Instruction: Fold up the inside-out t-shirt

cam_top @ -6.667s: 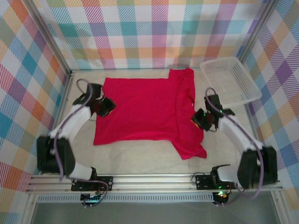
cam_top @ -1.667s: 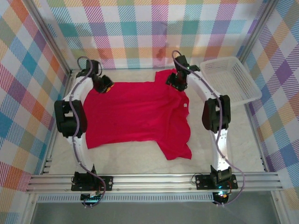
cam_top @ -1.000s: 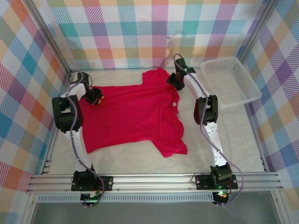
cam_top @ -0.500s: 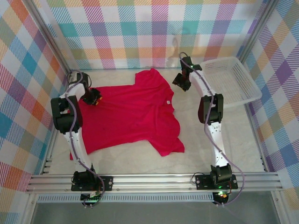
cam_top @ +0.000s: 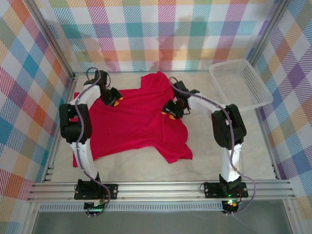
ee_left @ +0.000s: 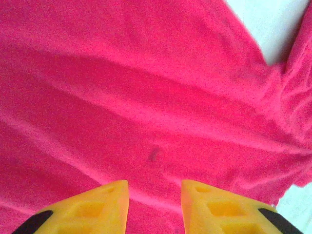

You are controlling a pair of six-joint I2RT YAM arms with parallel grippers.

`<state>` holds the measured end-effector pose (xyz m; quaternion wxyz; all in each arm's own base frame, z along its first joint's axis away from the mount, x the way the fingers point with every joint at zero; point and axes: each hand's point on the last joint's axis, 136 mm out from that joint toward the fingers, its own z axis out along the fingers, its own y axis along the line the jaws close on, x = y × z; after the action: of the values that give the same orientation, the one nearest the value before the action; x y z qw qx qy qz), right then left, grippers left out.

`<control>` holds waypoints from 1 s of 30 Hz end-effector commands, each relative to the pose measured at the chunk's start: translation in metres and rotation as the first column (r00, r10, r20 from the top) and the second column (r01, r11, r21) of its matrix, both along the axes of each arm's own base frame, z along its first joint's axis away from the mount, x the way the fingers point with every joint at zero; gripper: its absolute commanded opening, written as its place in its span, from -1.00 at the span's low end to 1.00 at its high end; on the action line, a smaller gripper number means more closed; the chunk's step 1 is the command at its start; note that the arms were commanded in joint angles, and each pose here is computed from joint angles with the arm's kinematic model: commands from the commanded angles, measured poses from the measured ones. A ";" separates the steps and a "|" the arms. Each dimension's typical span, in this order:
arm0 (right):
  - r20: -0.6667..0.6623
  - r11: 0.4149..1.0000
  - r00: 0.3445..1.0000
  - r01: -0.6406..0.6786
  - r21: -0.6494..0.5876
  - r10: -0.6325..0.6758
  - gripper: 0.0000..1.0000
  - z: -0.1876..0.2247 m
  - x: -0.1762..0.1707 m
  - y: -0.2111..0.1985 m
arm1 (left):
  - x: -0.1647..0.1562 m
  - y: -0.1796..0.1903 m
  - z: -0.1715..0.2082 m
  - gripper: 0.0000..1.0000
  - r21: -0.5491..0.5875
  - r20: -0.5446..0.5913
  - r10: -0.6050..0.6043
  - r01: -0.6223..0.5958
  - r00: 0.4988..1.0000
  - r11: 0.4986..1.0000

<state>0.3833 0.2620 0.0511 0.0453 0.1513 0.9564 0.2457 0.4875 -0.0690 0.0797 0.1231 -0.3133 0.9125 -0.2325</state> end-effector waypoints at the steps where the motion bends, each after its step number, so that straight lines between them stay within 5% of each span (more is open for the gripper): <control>1: -0.002 0.997 0.997 0.076 -0.032 -0.076 -0.07 -0.011 -0.008 -0.021 | -0.009 0.001 -0.029 -0.31 -0.023 -0.066 0.014 -0.016 0.998 1.000; 8: -0.151 0.978 0.978 0.113 -0.177 -0.141 -0.11 -0.060 -0.088 -0.067 | -0.015 0.005 -0.067 -0.27 -0.002 -0.137 0.044 -0.044 0.990 0.999; 12: -0.173 0.971 0.971 0.132 -0.199 -0.168 -0.11 -0.056 -0.148 -0.077 | -0.019 -0.007 -0.078 -0.27 -0.005 -0.153 0.024 -0.025 0.988 1.000; 16: -0.125 0.983 0.983 0.114 -0.146 -0.132 -0.11 -0.027 -0.165 -0.062 | -0.020 -0.027 -0.077 -0.27 -0.010 -0.148 -0.017 0.016 0.989 1.000; 23: 0.174 0.984 0.985 0.048 -0.172 -0.018 0.07 0.056 -0.069 -0.040 | -0.027 -0.040 -0.040 -0.24 0.008 -0.111 -0.094 0.095 0.989 0.995; 30: 0.188 0.992 0.982 -0.005 -0.126 0.029 -0.02 0.041 0.056 0.003 | -0.056 -0.014 -0.022 -0.14 0.053 -0.113 -0.078 0.084 0.991 0.995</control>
<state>0.4169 0.2653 0.1292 0.1775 0.1399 0.9473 0.2269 0.4487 -0.0967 0.0408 0.0703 -0.2868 0.9330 -0.2056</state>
